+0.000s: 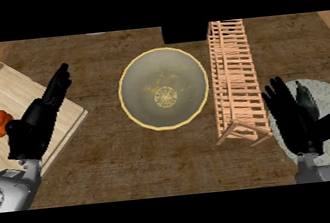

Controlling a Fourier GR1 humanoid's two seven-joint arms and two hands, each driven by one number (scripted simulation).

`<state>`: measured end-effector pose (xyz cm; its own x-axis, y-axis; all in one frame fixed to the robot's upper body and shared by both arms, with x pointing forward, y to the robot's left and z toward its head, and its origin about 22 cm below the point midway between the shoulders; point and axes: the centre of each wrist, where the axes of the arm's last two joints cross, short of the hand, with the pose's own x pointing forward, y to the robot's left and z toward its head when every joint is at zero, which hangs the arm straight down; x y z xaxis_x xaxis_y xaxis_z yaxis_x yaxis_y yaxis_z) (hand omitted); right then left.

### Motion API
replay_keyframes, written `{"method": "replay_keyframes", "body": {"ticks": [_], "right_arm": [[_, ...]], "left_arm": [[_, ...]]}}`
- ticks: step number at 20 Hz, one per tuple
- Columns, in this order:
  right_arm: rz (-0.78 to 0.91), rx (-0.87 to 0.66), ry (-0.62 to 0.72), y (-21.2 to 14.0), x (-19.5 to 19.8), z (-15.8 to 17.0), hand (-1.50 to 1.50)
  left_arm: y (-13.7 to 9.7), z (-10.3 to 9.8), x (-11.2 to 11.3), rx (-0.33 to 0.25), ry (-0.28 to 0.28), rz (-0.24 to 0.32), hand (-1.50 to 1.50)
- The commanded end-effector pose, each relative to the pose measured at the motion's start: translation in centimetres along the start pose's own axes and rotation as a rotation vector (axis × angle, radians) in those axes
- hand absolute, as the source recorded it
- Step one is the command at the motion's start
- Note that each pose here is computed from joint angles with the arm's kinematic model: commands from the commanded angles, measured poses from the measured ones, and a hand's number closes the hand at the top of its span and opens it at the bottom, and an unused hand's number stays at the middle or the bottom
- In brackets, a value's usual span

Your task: Pick the cupcake from the placemat and place it in the tiered shelf

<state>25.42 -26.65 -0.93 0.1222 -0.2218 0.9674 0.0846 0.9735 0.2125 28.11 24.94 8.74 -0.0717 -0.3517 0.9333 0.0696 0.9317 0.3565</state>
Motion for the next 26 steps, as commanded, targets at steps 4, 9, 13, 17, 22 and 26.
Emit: {"method": "replay_keyframes", "body": {"ticks": [4, 9, 13, 17, 22, 26], "right_arm": [[0.209, 0.467, -0.134, -3.3, 7.7, -0.9, 1.5], [0.184, 0.463, -0.177, -12.9, 12.0, -0.6, -1.5], [0.138, 0.656, -0.244, -17.0, 14.3, -0.1, -1.5], [0.295, 0.835, -0.23, -19.5, 20.2, 0.5, -1.5], [0.664, 0.987, -0.118, -15.8, 26.7, 1.4, -1.5], [0.989, 0.984, -0.17, -11.1, 31.3, 2.8, -1.5]], "left_arm": [[1.7, 0.2, -0.3, 0.178, 0.001, 0.084, 0.0], [0.8, 1.6, -2.9, 0.268, 0.044, 0.206, 0.0], [0.0, 2.7, -2.9, 0.234, 0.049, 0.235, 0.0], [-0.4, 2.2, -2.9, 0.249, 0.046, 0.25, 0.0], [0.3, 2.5, -3.3, 0.262, 0.051, 0.222, 0.0], [0.9, 2.7, -3.5, 0.276, 0.073, 0.219, 0.0]]}}
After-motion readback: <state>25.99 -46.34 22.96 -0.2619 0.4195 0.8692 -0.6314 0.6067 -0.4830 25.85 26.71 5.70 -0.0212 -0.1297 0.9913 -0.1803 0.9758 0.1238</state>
